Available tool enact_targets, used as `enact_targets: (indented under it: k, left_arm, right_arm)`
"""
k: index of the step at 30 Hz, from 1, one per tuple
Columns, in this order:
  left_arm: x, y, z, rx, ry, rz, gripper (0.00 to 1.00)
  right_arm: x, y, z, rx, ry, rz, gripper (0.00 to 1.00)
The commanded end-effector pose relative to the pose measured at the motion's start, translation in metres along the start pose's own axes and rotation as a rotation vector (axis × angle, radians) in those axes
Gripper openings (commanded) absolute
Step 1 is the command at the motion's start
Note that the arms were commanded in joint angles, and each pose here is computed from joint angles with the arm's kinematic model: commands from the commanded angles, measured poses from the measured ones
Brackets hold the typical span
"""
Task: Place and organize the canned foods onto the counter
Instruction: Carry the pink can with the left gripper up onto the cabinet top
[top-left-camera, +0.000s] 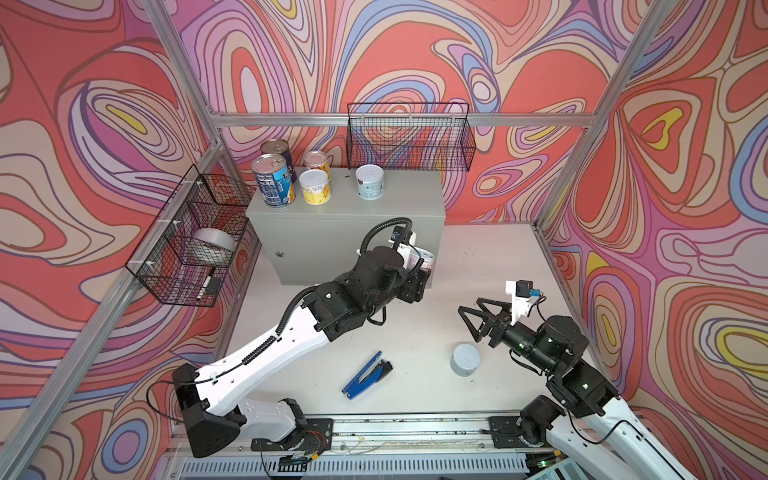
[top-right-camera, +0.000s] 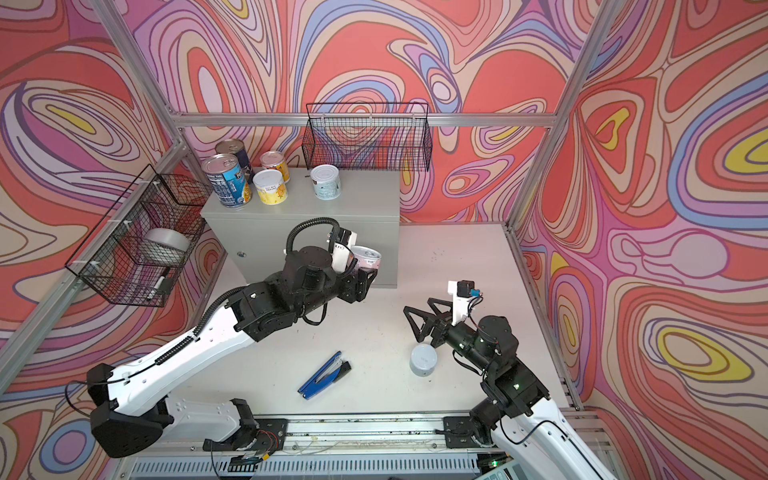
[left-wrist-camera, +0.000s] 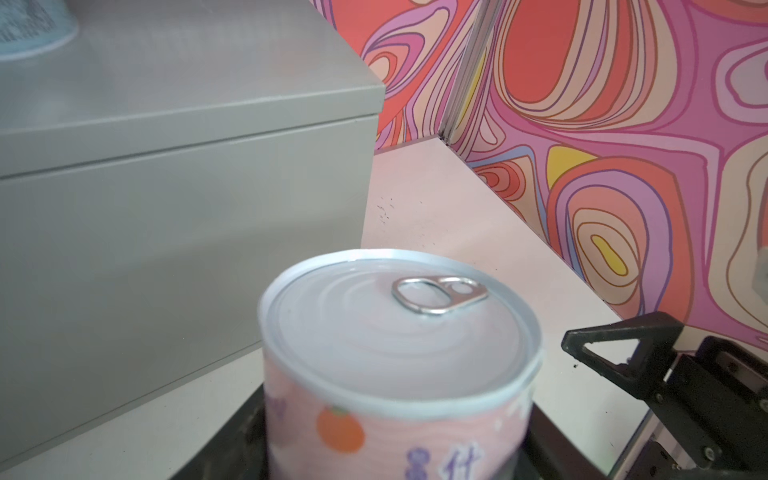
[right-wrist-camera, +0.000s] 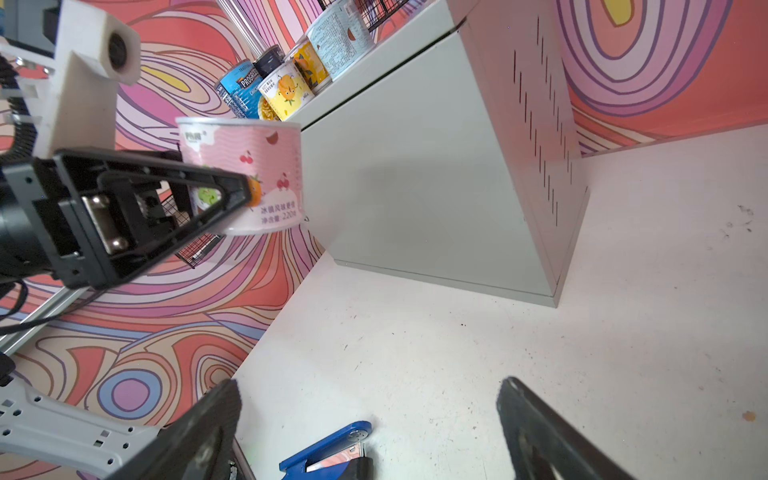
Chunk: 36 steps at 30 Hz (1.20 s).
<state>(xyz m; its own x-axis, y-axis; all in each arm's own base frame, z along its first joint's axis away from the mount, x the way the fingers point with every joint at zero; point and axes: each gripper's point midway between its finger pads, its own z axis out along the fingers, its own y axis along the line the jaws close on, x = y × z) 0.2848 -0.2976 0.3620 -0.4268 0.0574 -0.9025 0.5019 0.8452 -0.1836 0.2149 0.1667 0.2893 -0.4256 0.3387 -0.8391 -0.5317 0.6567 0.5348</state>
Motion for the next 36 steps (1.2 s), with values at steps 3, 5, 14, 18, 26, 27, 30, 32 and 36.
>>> enact_targets:
  k: [3, 5, 14, 18, 26, 27, 30, 32, 36]
  left_arm:
    - [-0.053, 0.016, -0.024, -0.058, -0.138, -0.012, 0.43]
    - [-0.064, 0.018, -0.027, -0.063, -0.163, -0.015, 0.42]
    - [-0.118, 0.039, -0.039, -0.127, -0.248, -0.005, 0.42]
    - [-0.137, 0.053, -0.037, -0.185, -0.275, -0.009, 0.42]
    - [-0.156, 0.079, -0.019, -0.284, -0.313, -0.006, 0.4]
    - [-0.156, 0.082, -0.015, -0.289, -0.313, -0.015, 0.4]
    - [-0.157, 0.092, -0.006, -0.3, -0.316, -0.031, 0.39]
    - [-0.158, 0.096, 0.0, -0.303, -0.321, -0.042, 0.39]
    - [-0.158, 0.104, 0.014, -0.315, -0.327, -0.064, 0.38]
  right_arm:
    - [-0.005, 0.004, 0.001, -0.013, -0.014, -0.013, 0.98]
    - [-0.002, 0.004, 0.002, -0.015, -0.004, -0.014, 0.99]
    - [0.01, -0.001, 0.001, -0.021, 0.007, -0.002, 0.99]
    - [0.012, -0.002, -0.004, -0.025, -0.006, -0.002, 0.99]
    - [0.017, -0.01, -0.011, 0.021, -0.002, -0.024, 0.99]
    - [0.016, -0.011, -0.013, 0.026, -0.003, -0.028, 0.99]
    - [0.018, -0.014, -0.016, 0.043, -0.003, -0.036, 0.98]
    - [0.02, -0.016, -0.018, 0.05, -0.002, -0.04, 0.98]
    - [0.025, -0.02, -0.019, 0.061, 0.003, -0.034, 0.98]
